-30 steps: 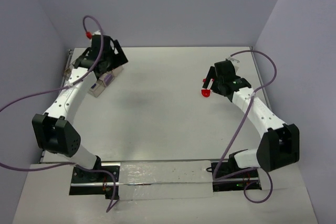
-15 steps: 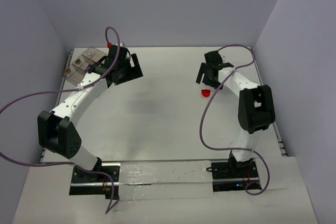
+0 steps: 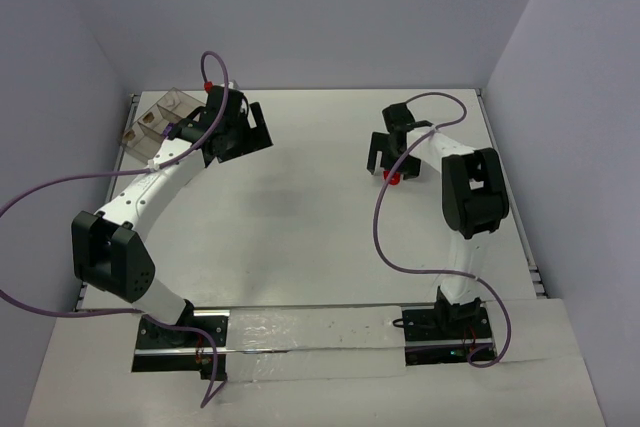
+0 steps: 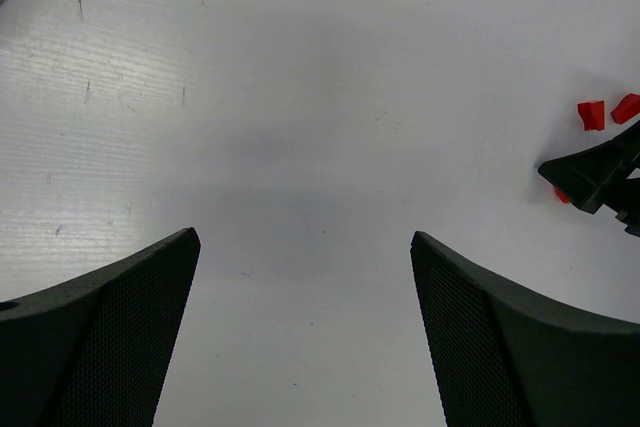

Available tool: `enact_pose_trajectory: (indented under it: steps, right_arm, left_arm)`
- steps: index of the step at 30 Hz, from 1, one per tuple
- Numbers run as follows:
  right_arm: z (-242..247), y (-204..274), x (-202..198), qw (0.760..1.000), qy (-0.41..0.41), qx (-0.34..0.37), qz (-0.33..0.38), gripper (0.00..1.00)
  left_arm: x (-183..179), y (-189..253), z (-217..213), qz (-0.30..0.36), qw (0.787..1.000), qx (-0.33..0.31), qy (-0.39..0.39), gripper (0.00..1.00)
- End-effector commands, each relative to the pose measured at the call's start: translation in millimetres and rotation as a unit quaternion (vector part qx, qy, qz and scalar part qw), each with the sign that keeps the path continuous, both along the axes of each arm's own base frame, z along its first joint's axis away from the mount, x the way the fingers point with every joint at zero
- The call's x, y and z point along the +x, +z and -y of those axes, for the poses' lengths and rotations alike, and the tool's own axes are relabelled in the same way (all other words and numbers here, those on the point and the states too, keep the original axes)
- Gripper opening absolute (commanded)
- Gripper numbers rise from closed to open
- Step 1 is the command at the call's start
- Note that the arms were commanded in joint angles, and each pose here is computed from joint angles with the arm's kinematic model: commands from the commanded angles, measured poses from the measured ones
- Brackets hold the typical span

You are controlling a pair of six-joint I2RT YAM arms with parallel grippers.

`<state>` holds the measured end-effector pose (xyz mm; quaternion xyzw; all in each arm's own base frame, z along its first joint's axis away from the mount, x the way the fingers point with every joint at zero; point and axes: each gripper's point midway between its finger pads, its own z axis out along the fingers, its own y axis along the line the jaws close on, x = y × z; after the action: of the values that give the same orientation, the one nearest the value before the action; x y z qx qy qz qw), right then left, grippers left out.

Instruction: Sort the legos into containers by color

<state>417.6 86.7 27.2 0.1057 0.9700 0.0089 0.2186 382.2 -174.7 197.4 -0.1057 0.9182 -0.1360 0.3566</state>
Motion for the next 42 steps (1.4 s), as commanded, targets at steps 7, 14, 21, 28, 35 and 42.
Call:
enact_pose_trajectory:
  steps: [7,14,21,28,35,42]
  right_arm:
    - [-2.7,0.6,15.2,0.999,0.035,0.000,0.001,0.95]
    - [0.2,-1.1,12.0,1.000,0.030,-0.005,0.002,0.71]
    - [-5.9,22.6,6.0,0.999,0.025,0.002,0.033,0.41]
    - [-42.6,55.3,1.9,0.996,0.057,0.036,0.062,0.40]
    - [-155.6,69.1,-13.8,0.983,0.158,0.062,0.071,0.42]
    - [-227.3,43.9,-18.7,0.975,0.205,0.064,0.051,0.43]
  left_arm:
    - [4.2,17.0,4.3,0.016,1.000,-0.006,0.004,0.94]
    - [5.3,14.8,2.2,0.012,1.000,0.002,0.008,0.93]
    - [4.7,7.5,4.2,0.004,1.000,-0.002,0.009,0.93]
    - [3.5,6.7,-0.2,0.003,1.000,0.005,0.017,0.93]
    - [-1.6,9.1,-13.0,0.006,0.999,0.014,0.043,0.94]
    - [-8.3,13.9,-35.6,0.013,0.996,0.028,0.084,0.94]
